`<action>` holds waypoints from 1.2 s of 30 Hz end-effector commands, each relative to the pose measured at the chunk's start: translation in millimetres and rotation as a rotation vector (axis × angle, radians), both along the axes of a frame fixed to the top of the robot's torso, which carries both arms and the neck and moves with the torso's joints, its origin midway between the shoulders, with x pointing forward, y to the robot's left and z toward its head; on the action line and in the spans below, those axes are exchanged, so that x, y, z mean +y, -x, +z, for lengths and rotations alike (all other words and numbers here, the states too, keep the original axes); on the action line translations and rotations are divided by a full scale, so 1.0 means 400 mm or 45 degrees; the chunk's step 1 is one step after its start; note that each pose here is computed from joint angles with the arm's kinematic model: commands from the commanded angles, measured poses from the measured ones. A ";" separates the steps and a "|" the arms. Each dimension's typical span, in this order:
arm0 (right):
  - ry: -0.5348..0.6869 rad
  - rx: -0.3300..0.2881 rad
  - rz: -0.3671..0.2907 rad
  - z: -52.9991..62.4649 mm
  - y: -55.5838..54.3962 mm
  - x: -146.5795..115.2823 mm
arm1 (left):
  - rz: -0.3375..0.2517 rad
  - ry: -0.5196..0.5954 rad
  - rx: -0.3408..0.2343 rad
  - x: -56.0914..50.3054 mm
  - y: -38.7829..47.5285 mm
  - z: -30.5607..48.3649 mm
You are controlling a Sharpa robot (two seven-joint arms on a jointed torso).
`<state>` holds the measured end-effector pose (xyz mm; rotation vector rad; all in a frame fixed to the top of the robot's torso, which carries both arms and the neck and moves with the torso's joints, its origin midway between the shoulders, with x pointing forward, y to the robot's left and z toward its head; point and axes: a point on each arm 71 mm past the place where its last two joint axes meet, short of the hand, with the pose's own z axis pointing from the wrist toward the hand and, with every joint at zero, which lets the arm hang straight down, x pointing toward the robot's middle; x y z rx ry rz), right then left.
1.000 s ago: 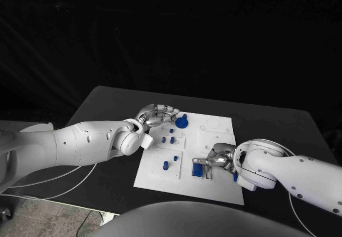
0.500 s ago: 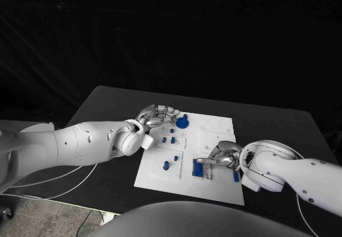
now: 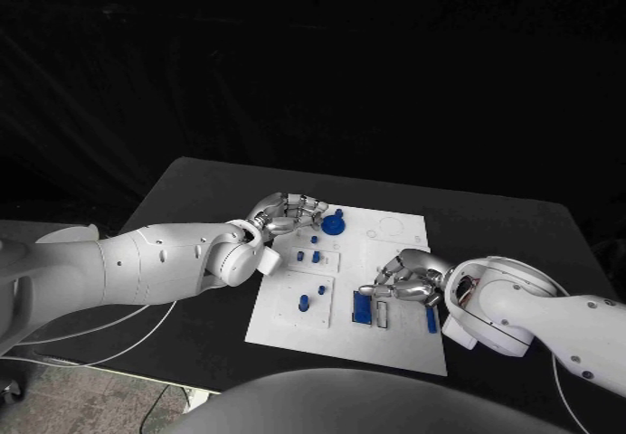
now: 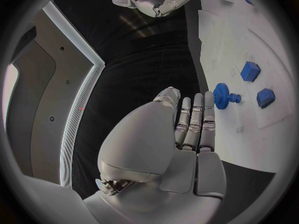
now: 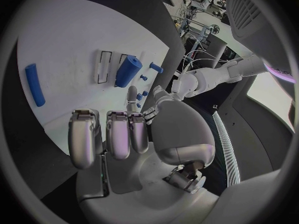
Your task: Assemble the parts on the task board
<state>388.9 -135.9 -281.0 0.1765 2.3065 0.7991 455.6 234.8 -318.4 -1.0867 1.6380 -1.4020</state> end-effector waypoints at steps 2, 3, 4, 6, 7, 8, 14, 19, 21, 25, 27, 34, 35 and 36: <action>0.058 0.027 0.104 -0.019 0.015 0.003 | -0.016 0.020 0.001 -0.004 0.001 0.001; 0.072 0.029 0.113 -0.023 0.017 0.003 | -0.016 0.020 0.001 -0.004 0.001 0.001; 0.082 0.029 0.119 -0.027 0.019 0.003 | -0.016 0.020 0.001 -0.004 0.002 0.001; 0.106 0.027 0.137 -0.035 0.023 0.004 | -0.016 0.020 0.001 -0.003 0.002 0.001; 0.114 0.025 0.142 -0.037 0.024 0.005 | -0.016 0.020 0.002 -0.003 0.002 0.001; 0.121 0.023 0.147 -0.039 0.025 0.006 | -0.016 0.020 0.002 -0.003 0.002 0.001; 0.147 0.010 0.163 -0.048 0.029 0.008 | -0.016 0.020 0.003 -0.002 0.002 0.001; 0.155 0.003 0.157 -0.052 0.027 0.007 | -0.015 0.020 0.003 -0.002 0.003 0.001; 0.157 0.003 0.155 -0.054 0.025 0.007 | -0.016 0.020 0.004 -0.002 0.003 0.001; 0.156 -0.002 0.146 -0.055 0.022 0.006 | -0.017 0.021 0.003 -0.003 0.003 0.002; 0.153 -0.005 0.142 -0.055 0.021 0.006 | -0.017 0.021 0.004 -0.004 0.003 0.002; 0.151 0.003 0.151 -0.058 0.020 0.009 | -0.017 0.020 0.005 -0.003 0.003 0.002; 0.152 0.008 0.157 -0.059 0.020 0.012 | -0.016 0.020 0.005 -0.003 0.003 0.002; 0.153 0.011 0.161 -0.060 0.020 0.014 | -0.016 0.020 0.005 -0.003 0.003 0.002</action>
